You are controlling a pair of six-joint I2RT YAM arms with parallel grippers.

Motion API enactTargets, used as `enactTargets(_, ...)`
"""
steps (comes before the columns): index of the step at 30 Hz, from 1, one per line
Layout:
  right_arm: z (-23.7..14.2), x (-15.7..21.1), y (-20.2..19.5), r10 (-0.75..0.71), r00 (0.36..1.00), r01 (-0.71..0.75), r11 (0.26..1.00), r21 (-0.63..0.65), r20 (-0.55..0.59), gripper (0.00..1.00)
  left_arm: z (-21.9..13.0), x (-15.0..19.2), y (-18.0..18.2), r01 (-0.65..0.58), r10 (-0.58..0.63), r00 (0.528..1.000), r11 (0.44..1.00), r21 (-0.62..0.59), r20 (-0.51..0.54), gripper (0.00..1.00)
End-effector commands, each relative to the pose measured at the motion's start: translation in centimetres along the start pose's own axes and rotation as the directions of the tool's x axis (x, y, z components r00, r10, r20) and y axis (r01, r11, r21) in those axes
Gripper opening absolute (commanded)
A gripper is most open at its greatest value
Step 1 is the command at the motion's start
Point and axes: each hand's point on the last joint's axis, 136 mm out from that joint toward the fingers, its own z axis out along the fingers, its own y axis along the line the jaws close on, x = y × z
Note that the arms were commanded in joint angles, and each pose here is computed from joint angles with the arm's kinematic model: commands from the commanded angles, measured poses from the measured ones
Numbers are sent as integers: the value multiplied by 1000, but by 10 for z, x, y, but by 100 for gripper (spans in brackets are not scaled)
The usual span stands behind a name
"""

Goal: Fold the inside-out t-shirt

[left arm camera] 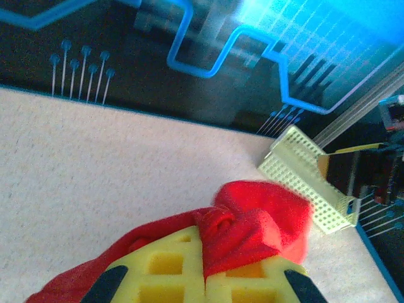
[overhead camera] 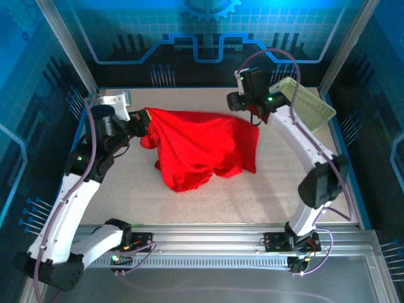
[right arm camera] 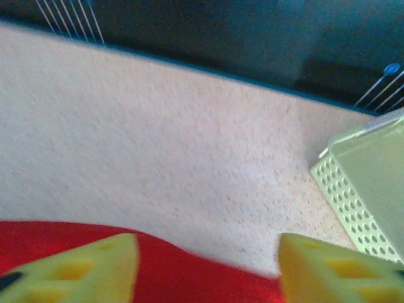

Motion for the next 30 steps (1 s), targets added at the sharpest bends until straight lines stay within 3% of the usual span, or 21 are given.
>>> enactTargets(1, -44, 1, 23, -97, 992, 97, 995, 2, 86, 75, 6, 2, 14, 23, -25, 999, 996, -82, -29, 0)
enactTargets(5, -90, 63, 108, -290, 948, 310, 937, -161, 133, 78, 18, 11, 30, 28, -35, 998, 989, -146, -46, 0)
enactTargets(9, -106, 149, 182, -402, 910, 412, 845, -340, 102, 77, 30, 21, 52, 39, -56, 996, 973, -228, -68, 0)
enactTargets(12, -97, 196, 225, -457, 888, 436, 798, -416, 54, 72, 35, 29, 62, 45, -67, 995, 966, -256, -76, 0)
enactTargets(18, -63, 232, 280, -530, 846, 488, 733, -475, 51, 69, 35, 32, 81, 87, -112, 992, 949, -303, -64, 0)
enactTargets(25, -28, 257, 304, -614, 788, 555, 677, -483, 45, 68, 35, 35, 93, 104, -134, 989, 938, -331, -68, 0)
enactTargets(30, -17, 268, 320, -633, 774, 553, 652, -519, 31, 62, 37, 38, 102, 120, -154, 985, 929, -349, -72, 0)
